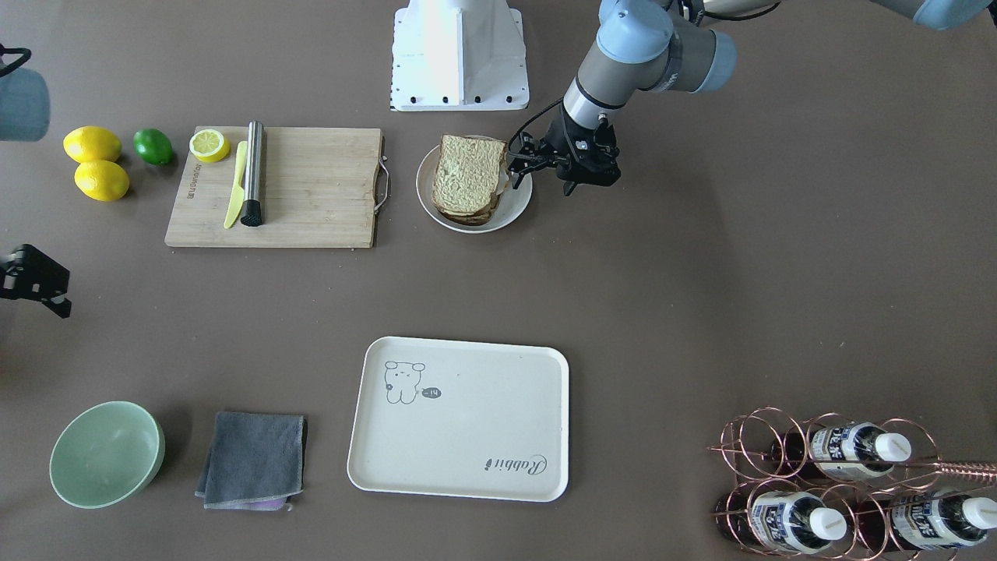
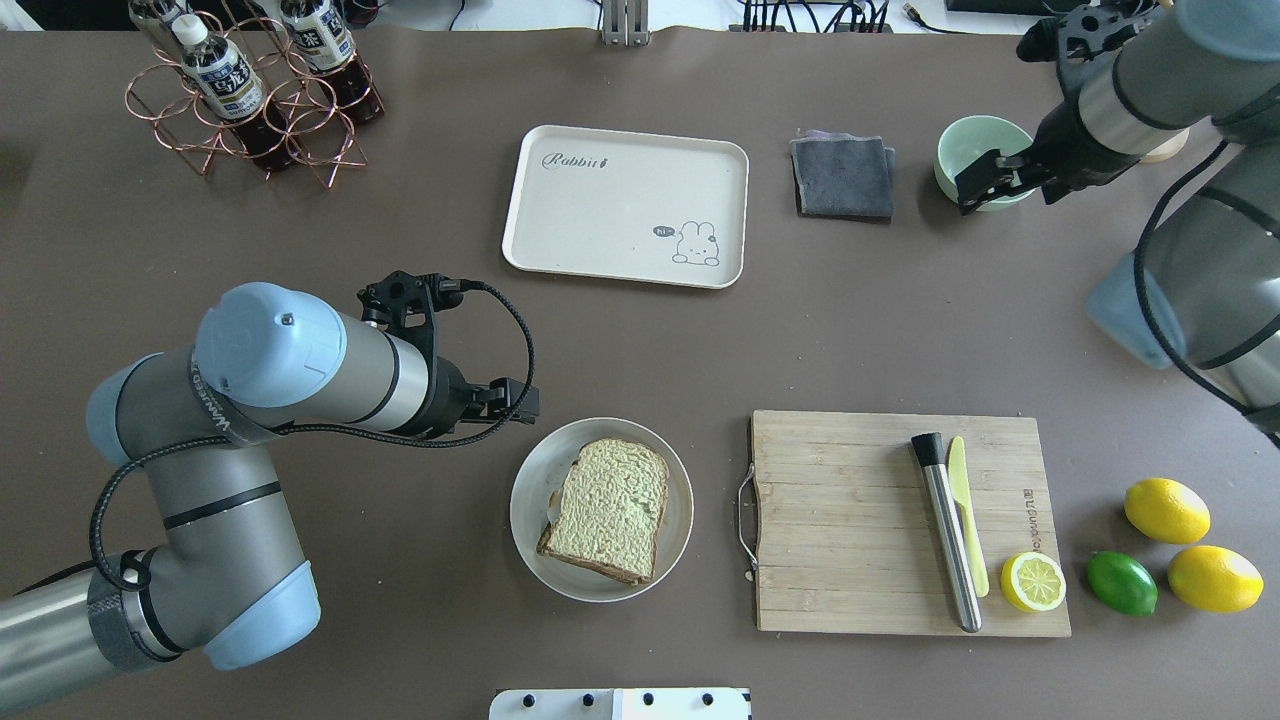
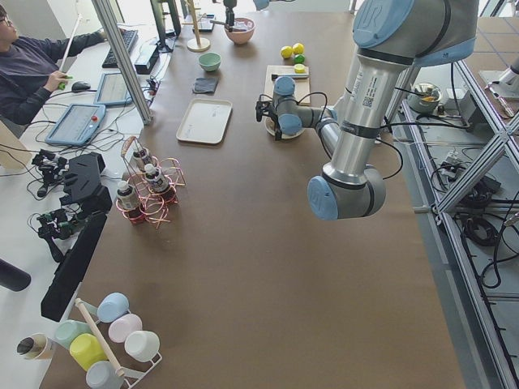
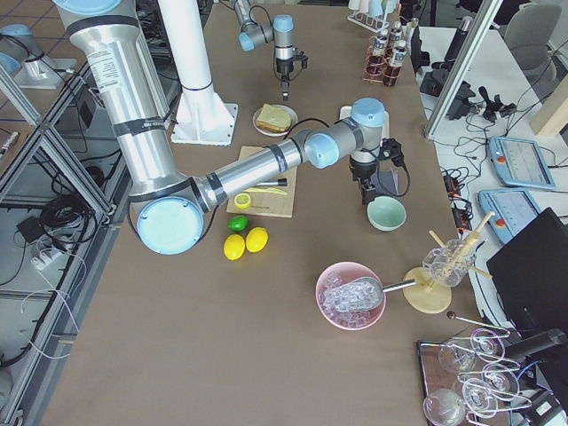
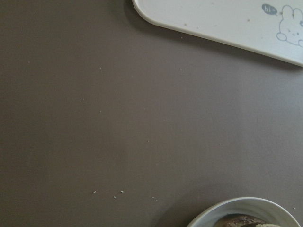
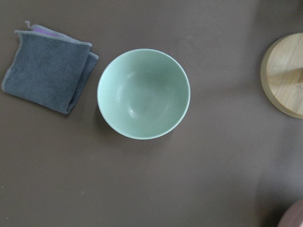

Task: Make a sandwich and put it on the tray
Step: 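Grasp the rim of the white plate with the left gripper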

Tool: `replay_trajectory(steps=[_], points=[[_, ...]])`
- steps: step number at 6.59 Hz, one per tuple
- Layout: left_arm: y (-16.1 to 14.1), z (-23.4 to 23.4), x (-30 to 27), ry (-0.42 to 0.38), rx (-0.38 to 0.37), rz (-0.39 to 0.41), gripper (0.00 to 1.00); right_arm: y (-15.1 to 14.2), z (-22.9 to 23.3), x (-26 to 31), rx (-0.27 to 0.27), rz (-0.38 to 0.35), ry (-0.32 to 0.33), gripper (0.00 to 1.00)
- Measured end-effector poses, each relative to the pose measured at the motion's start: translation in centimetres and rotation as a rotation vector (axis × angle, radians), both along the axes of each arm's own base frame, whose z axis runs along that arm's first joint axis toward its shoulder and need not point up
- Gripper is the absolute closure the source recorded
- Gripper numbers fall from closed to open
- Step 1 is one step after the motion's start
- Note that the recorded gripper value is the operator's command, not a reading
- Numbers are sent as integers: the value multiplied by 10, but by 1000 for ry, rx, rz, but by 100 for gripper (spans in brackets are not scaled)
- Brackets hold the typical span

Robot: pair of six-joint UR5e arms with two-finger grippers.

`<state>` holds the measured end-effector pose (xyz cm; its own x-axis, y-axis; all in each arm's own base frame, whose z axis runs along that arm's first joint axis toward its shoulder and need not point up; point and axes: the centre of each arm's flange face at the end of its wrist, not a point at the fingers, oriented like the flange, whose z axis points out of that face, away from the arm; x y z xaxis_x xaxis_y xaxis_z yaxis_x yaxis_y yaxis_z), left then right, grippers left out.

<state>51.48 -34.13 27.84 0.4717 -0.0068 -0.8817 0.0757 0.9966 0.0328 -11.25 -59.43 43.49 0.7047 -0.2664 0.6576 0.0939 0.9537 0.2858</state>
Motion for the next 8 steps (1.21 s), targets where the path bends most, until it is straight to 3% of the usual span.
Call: replay_trajectory(steps=[1, 2, 6, 7, 8], points=[[7, 10, 10, 8, 11, 2, 48, 0, 14, 36, 10, -29, 16, 0], [9, 20, 16, 24, 21, 4, 59, 2, 23, 55, 14, -42, 26, 0], [23, 24, 29, 48, 34, 40, 67, 5, 30, 67, 19, -45, 33, 0], [28, 24, 32, 47, 34, 50, 96, 5, 30, 68, 19, -44, 34, 0], [29, 25, 33, 47, 34, 53, 100, 5, 30, 69, 19, -43, 35, 0]])
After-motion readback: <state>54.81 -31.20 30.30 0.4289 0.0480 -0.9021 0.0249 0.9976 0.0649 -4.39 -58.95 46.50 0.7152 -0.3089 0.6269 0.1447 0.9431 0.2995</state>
